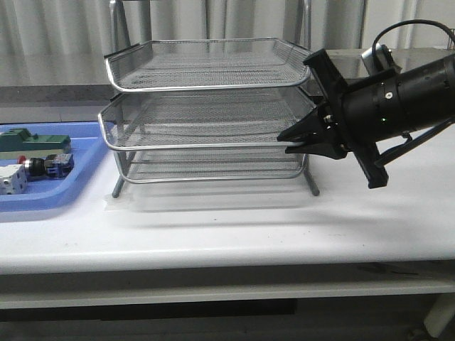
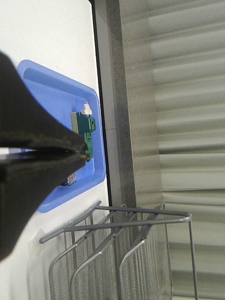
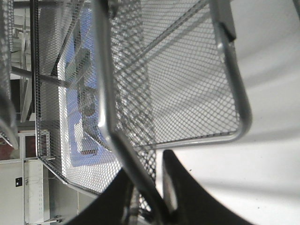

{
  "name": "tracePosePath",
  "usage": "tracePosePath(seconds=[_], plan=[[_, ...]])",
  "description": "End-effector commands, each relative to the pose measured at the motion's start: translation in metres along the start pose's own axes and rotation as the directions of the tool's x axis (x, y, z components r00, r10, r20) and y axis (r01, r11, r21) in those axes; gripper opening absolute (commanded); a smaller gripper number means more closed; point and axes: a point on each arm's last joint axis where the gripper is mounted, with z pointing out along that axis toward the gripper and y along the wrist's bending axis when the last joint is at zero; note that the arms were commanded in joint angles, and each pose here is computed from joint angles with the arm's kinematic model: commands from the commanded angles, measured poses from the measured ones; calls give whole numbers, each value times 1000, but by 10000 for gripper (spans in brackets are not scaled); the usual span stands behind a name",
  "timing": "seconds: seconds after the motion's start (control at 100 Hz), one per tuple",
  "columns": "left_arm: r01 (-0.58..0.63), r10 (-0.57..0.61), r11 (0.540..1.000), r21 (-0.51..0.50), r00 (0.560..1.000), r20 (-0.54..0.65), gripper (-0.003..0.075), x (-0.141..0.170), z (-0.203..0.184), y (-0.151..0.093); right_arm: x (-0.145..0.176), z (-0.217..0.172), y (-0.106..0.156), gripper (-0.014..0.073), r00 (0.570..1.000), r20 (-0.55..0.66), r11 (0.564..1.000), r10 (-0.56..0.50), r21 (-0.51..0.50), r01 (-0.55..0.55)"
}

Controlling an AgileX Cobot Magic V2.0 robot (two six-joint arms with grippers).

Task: Place button on rack with both arms
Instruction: 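Pull the middle mesh tray out toward the robot with the right gripper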

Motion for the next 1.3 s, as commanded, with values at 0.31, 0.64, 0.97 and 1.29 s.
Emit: tracePosePath(seconds=[0.31,0.64,0.97,1.29], plan=[[23,-23,1000,5,998,55,-21,10,-1,-1,25,-29,18,96,994,-44,993,-101,-63,98],[23,-23,1000,5,998,55,-21,10,-1,-1,45,-47,15,96,993,-53,993,-106,-49,103],[23,-23,1000,5,998,55,-21,10,-1,-1,50,-56,17,101,991,-44,991,-128,-42,126],[23,-23,1000,5,998,55,-21,10,-1,-1,51,-58,20,101,988,-49,988,-148,-54,146]])
